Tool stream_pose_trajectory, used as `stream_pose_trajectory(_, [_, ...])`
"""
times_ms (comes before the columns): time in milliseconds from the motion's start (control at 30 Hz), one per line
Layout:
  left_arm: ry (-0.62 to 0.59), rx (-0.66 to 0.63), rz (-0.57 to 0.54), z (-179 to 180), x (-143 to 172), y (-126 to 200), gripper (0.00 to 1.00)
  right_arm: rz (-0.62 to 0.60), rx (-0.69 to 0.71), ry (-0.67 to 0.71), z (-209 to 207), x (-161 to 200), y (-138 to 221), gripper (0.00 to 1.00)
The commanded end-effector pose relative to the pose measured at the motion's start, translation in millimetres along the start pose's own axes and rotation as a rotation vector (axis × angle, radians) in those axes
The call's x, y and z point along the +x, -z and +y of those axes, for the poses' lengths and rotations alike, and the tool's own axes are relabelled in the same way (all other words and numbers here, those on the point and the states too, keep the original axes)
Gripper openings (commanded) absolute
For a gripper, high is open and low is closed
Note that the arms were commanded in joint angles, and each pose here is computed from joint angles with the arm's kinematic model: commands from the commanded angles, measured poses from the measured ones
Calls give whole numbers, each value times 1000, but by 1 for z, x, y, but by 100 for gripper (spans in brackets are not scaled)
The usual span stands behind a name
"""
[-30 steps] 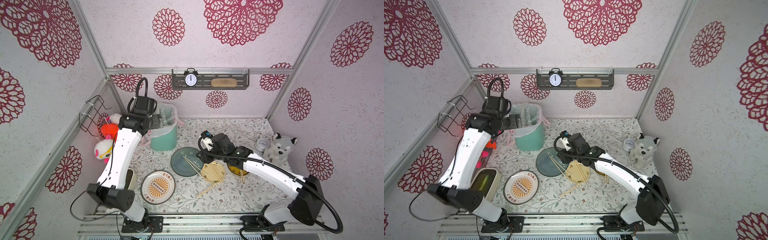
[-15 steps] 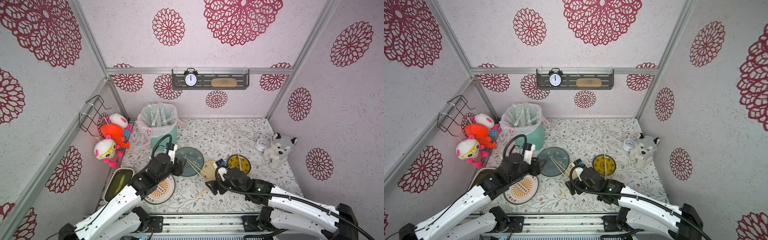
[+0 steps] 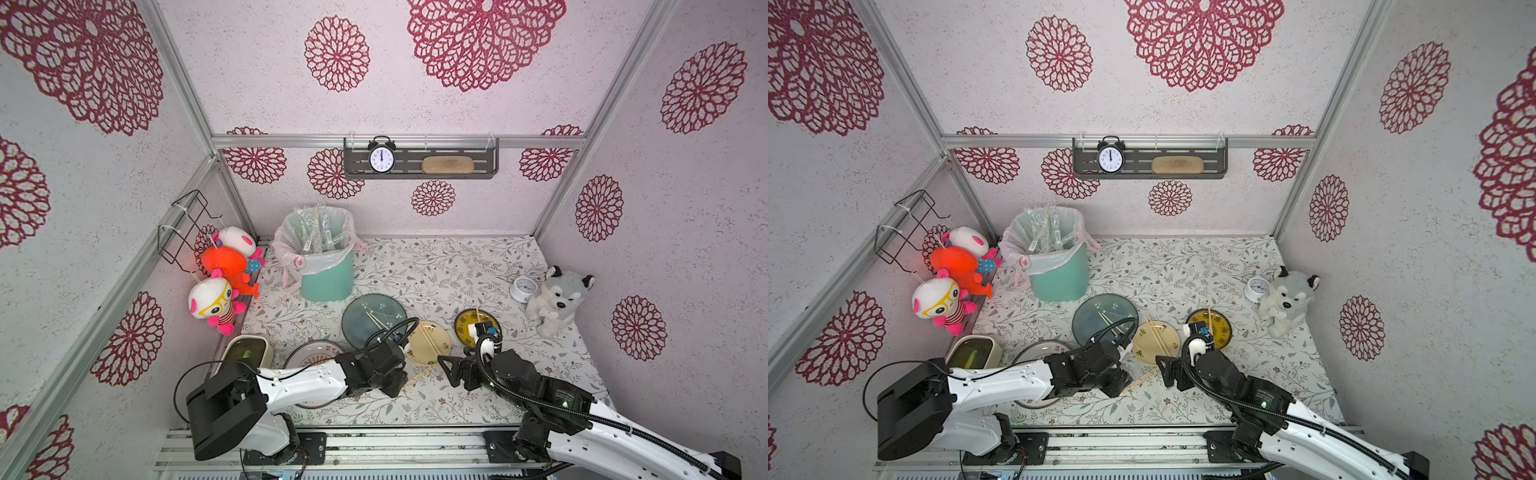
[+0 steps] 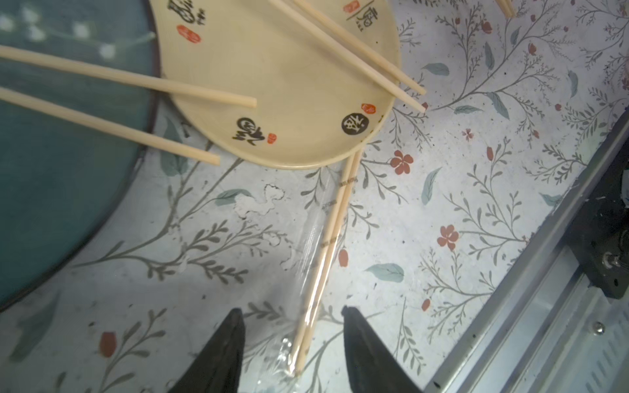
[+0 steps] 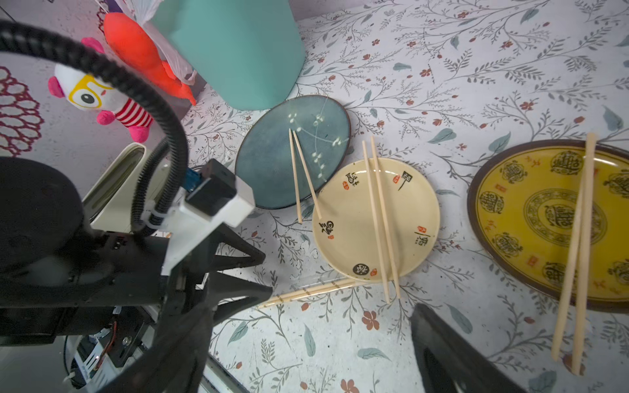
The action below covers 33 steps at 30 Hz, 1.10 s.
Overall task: Remove the packaging of disposable chopsticks
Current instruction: Move the disposable chopsticks to the center of the board.
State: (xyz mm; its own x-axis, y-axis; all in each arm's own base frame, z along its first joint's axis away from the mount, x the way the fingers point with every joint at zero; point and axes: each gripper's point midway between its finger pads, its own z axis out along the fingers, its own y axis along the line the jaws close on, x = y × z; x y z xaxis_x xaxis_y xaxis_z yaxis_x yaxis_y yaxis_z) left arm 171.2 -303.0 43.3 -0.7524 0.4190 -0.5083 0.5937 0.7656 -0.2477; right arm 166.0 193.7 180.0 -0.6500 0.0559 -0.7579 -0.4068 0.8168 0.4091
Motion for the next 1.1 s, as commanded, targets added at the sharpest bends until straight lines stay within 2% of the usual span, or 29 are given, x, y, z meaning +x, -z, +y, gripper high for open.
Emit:
stream_pose_trajectory(0, [6,70,25,-18,-1,-14,54,-2,21,-17,-2,-2,-3,92])
stream_pose_trajectory(233, [-54,84,137,-44,18,-34,60,-15,26,-13,-1,-7,-3,91])
stream_pose_trajectory(333, [-56,143,143,-59,22,-35,62,-31,20,-18,-1,-10,0,91])
stream_pose_trajectory(433, [-50,255,146,-84,23,-38,62,-49,30,-29,-4,-12,3,91])
stream_pose_trajectory(533, [-79,319,133,-109,17,-45,63,-50,78,-48,-13,-11,3,91])
stream_pose_trajectory(600, [-61,410,121,-129,10,-49,63,-41,135,-58,-22,-9,3,91])
stream_pose_trajectory(667, [-59,411,123,-133,5,-54,64,-38,177,-67,-30,-8,3,90])
stream_pose_trajectory(733, [-57,375,96,-127,-4,-60,66,-31,212,-79,-37,-5,5,89])
stream_pose_trajectory(867, [-33,435,46,-132,-20,-58,66,-5,248,-131,-49,9,4,86])
stream_pose_trajectory(967, [1,487,-96,-125,-39,-27,71,28,299,-168,-60,23,3,85])
stream_pose_trajectory(1067, [-9,409,-144,-104,-48,1,72,101,334,-186,-65,40,-2,85])
